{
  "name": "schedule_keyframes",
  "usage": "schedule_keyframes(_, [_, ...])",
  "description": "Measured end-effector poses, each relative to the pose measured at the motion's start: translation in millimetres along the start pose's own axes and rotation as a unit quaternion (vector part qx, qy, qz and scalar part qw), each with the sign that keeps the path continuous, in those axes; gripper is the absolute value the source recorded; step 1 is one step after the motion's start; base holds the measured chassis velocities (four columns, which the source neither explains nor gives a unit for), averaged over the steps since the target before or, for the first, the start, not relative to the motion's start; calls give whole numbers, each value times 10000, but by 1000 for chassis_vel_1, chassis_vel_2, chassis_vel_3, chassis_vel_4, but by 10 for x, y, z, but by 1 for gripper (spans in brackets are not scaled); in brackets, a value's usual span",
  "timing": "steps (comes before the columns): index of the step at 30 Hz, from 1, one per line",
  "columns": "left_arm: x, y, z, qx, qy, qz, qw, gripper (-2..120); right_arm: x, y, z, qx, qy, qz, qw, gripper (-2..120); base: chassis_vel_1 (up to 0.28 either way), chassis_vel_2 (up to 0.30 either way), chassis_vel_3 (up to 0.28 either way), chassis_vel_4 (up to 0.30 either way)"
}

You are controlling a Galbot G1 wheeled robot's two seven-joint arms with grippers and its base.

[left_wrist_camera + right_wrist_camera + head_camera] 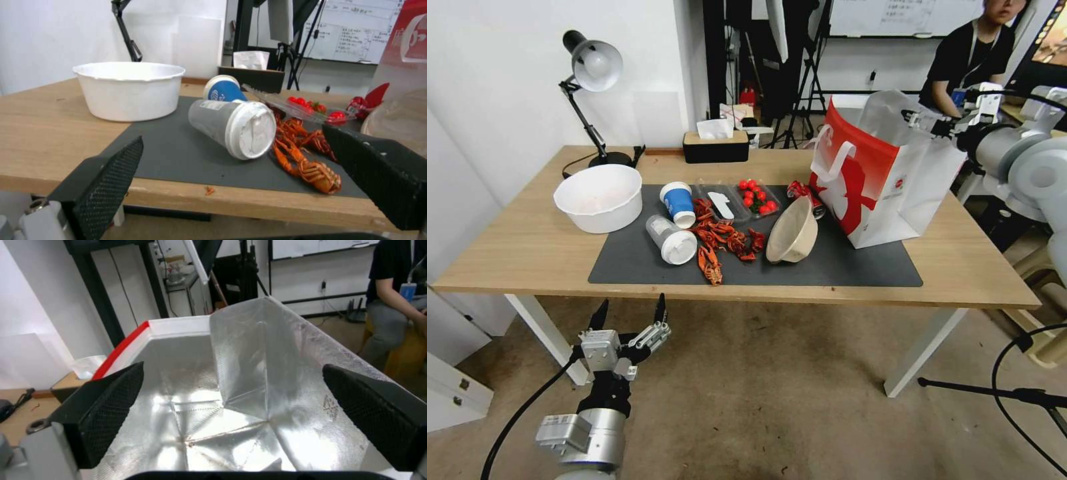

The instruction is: Pick up the trash from the table and place it into the takeout bag.

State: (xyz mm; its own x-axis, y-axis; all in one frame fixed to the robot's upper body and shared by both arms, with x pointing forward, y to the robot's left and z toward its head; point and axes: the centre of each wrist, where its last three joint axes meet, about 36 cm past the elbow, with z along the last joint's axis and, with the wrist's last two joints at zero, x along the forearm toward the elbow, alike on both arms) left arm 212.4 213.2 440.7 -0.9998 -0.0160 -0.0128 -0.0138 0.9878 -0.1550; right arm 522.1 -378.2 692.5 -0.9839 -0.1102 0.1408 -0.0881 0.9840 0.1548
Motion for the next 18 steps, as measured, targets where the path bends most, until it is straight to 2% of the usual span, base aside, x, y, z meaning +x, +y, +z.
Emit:
schedule_keyframes(4, [2, 0, -3, 2, -10, -1, 10000, 100, 41, 6, -3, -1, -57, -54, 10000, 100, 0, 0, 0, 0])
schedule_keyframes(11, [7, -2, -1, 12, -37, -6, 10000, 100, 303, 137, 79, 107, -595, -536, 9967, 100, 0, 0, 0, 0])
schedule_keyframes(12, [5, -2, -1, 14, -46, -5, 10000, 100, 383, 191, 133, 183, -804, -638, 9946, 100, 0, 0, 0, 0])
schedule_keyframes(14, [4, -3, -2, 15, -52, -5, 10000, 100, 425, 222, 177, 226, -912, -684, 9932, 100, 0, 0, 0, 0])
schedule_keyframes(16, [1, 0, 8, 17, -50, -5, 10000, 100, 563, 315, 384, 377, -1209, -807, 9887, 100, 0, 0, 0, 0])
schedule_keyframes(18, [0, 1, 11, 18, -51, -5, 10000, 100, 600, 338, 453, 438, -1269, -816, 9876, 100, 0, 0, 0, 0])
